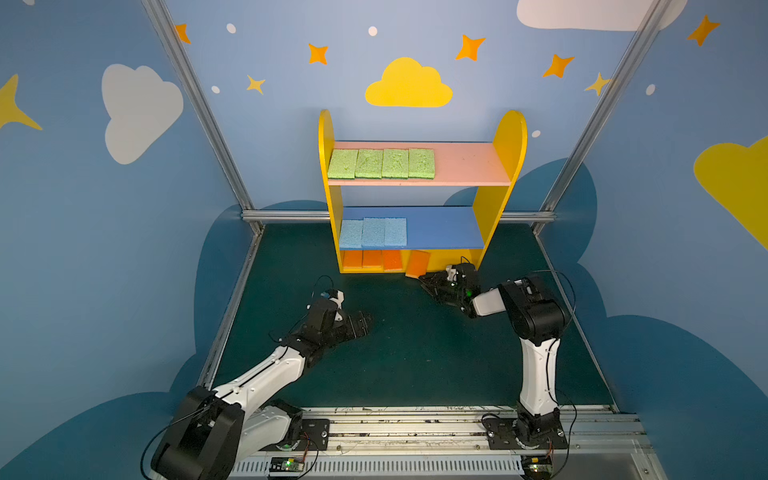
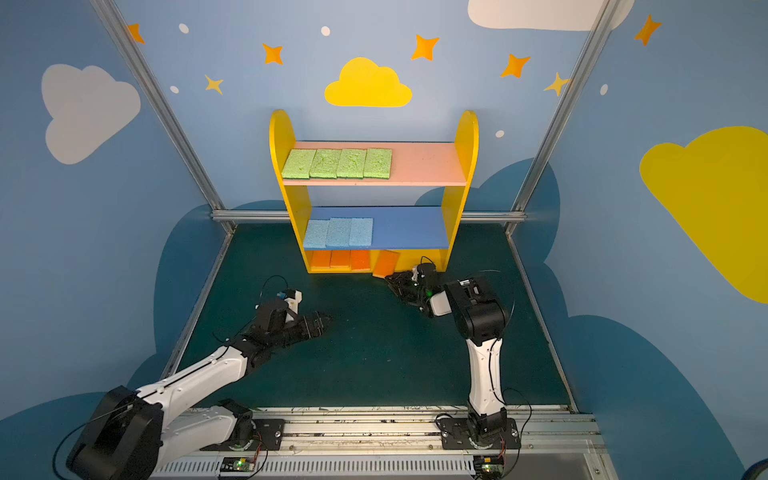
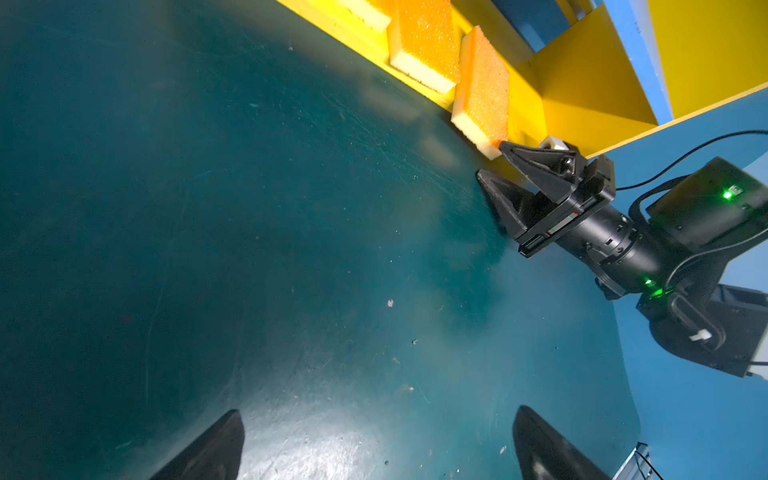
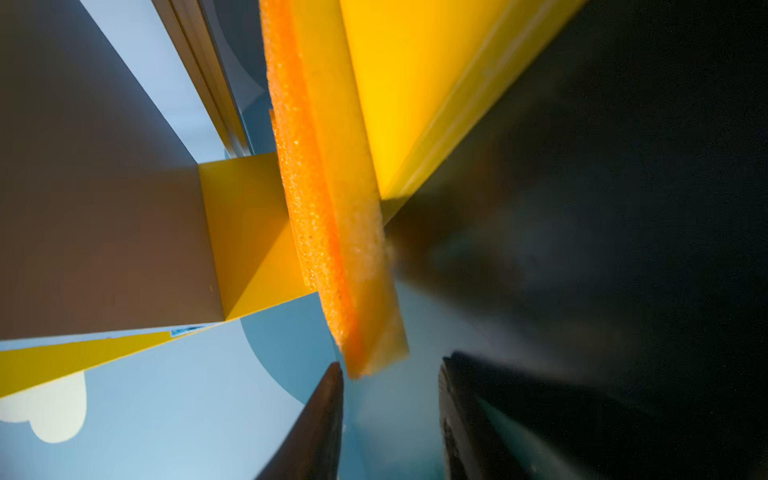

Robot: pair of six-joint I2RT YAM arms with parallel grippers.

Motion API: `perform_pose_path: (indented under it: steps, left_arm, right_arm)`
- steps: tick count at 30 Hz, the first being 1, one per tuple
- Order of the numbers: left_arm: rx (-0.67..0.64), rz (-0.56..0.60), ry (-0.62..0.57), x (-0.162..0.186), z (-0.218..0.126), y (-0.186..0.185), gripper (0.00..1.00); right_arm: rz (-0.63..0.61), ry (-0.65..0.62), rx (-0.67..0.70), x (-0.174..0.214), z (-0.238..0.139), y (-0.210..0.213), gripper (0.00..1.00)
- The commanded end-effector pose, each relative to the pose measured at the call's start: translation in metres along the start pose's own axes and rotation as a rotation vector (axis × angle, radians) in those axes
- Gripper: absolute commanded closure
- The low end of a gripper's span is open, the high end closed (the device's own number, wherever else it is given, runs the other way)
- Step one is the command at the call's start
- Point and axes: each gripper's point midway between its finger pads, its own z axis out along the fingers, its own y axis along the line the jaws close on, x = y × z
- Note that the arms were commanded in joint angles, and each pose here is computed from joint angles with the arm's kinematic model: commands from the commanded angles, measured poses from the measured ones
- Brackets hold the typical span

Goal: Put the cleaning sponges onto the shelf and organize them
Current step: 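Press the orange sponge flush against the row with the right gripper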

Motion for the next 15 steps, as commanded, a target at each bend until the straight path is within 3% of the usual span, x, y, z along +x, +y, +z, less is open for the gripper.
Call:
perform_pose_path:
  steps: [1,15]
  left_arm:
    - [-0.019,0.002,-0.003,0.001,-0.004,0.004,0.01]
    - [-0.029,0.008,-0.002,0.000,-0.005,0.006,0.00]
  right_arm:
    - [0.095,-0.045,0.101,0.002,0.003,-0.042,0.62]
    - [0.146,-0.136,0.140,-0.010,0.002,-0.052,0.64]
